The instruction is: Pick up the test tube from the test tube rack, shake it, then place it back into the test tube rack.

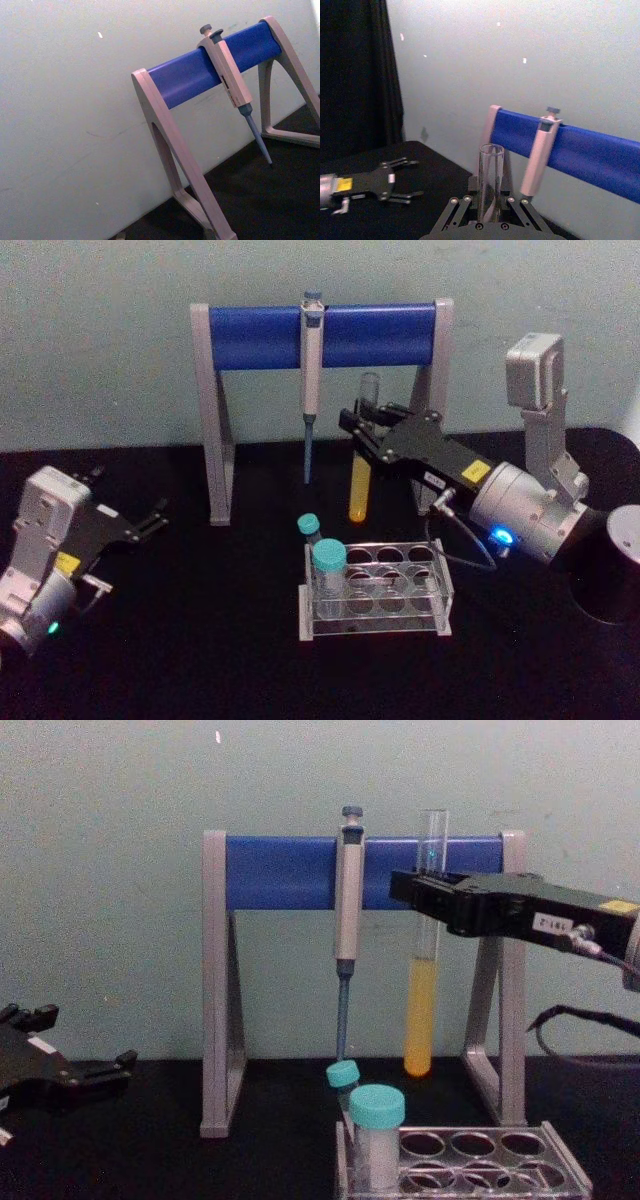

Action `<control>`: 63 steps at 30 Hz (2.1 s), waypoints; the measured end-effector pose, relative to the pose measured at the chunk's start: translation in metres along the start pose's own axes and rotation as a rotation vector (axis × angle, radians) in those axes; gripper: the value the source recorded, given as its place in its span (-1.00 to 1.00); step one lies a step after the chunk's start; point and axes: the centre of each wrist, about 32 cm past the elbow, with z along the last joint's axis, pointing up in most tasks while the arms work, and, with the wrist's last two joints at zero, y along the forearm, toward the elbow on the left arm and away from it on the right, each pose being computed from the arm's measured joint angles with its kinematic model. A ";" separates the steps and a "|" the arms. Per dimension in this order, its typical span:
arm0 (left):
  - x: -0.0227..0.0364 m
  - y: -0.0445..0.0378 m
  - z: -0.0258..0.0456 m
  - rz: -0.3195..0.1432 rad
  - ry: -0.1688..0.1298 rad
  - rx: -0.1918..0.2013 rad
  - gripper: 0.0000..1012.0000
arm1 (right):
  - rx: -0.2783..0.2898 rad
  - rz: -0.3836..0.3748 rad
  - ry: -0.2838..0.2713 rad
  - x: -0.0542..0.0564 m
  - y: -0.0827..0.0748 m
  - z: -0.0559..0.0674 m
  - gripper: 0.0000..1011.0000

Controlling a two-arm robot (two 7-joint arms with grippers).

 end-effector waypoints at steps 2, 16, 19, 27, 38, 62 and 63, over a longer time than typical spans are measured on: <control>0.0000 0.0000 0.0000 0.000 0.000 0.000 0.98 | 0.001 -0.017 -0.009 0.004 0.001 0.000 -0.54; 0.0000 0.0000 0.0000 0.000 0.000 0.000 0.98 | -0.007 -0.091 -0.015 0.013 -0.008 0.000 -0.54; 0.0000 0.0000 0.0000 0.000 0.000 0.000 0.98 | -0.008 -0.104 -0.018 0.013 -0.012 0.000 -0.54; 0.0000 0.0000 0.0000 0.000 0.000 0.000 0.98 | -0.026 -0.138 -0.023 0.007 -0.029 0.003 -0.54; 0.0000 0.0000 0.0000 0.000 0.000 0.000 0.98 | -0.042 -0.091 -0.004 -0.015 -0.043 0.006 -0.54; 0.0000 0.0000 0.0000 0.000 0.000 0.000 0.98 | 0.005 -0.054 0.000 0.003 0.000 -0.001 -0.54; 0.0000 0.0000 0.0000 0.000 0.000 0.000 0.98 | 0.005 -0.063 -0.002 0.005 0.000 0.000 -0.54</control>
